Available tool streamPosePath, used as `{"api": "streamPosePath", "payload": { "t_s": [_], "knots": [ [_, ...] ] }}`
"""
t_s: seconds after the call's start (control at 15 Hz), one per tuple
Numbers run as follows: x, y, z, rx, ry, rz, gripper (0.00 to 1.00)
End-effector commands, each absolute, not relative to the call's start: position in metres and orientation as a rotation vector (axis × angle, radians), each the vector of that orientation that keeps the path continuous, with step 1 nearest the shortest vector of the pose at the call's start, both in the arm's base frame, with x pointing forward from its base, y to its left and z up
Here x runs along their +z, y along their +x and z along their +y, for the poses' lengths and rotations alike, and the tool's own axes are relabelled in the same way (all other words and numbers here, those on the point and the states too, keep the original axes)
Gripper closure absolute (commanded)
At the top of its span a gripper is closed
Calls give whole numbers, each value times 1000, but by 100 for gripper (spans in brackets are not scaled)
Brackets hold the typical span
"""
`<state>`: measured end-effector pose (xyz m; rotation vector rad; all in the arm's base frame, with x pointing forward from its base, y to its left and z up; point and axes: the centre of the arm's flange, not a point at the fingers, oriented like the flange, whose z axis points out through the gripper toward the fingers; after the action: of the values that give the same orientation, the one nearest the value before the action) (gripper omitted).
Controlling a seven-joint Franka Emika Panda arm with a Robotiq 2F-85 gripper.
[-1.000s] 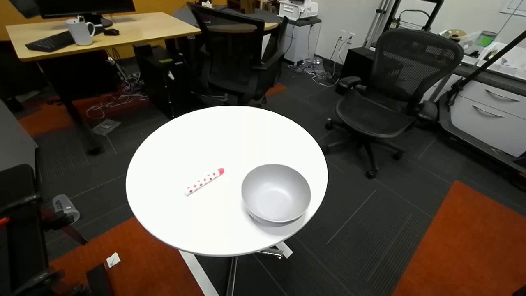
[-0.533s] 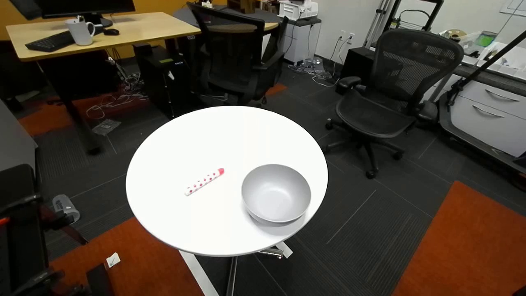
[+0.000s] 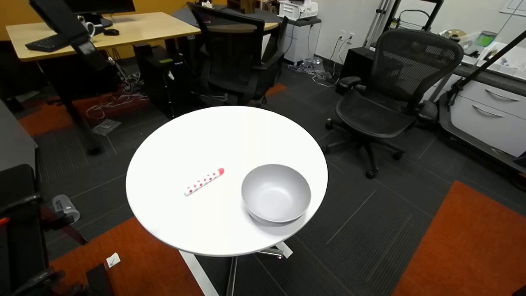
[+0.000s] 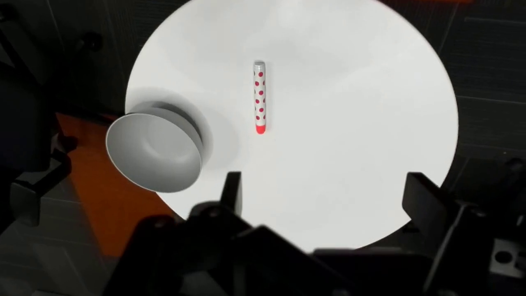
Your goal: Pick the white tube and place it in the open drawer
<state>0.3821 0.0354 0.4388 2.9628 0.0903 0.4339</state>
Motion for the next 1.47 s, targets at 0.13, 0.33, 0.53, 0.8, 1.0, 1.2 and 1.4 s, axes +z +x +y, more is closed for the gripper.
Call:
{"api": "streamPosePath", "payload": {
  "t_s": [0.13,0.33,0.53,0.8,1.0,1.2,1.4],
  "knots": [
    [368,422,-4,401,3005,63,0],
    [333,436,-20,364,3028,46,0],
    [299,447,-34,308,3039,46,0],
    [264,466,-49,236,3052,86,0],
    [241,482,-58,174,3054,123,0],
    [222,498,-64,133,3058,135,0],
    [208,514,-66,108,3062,155,0]
  ]
}}
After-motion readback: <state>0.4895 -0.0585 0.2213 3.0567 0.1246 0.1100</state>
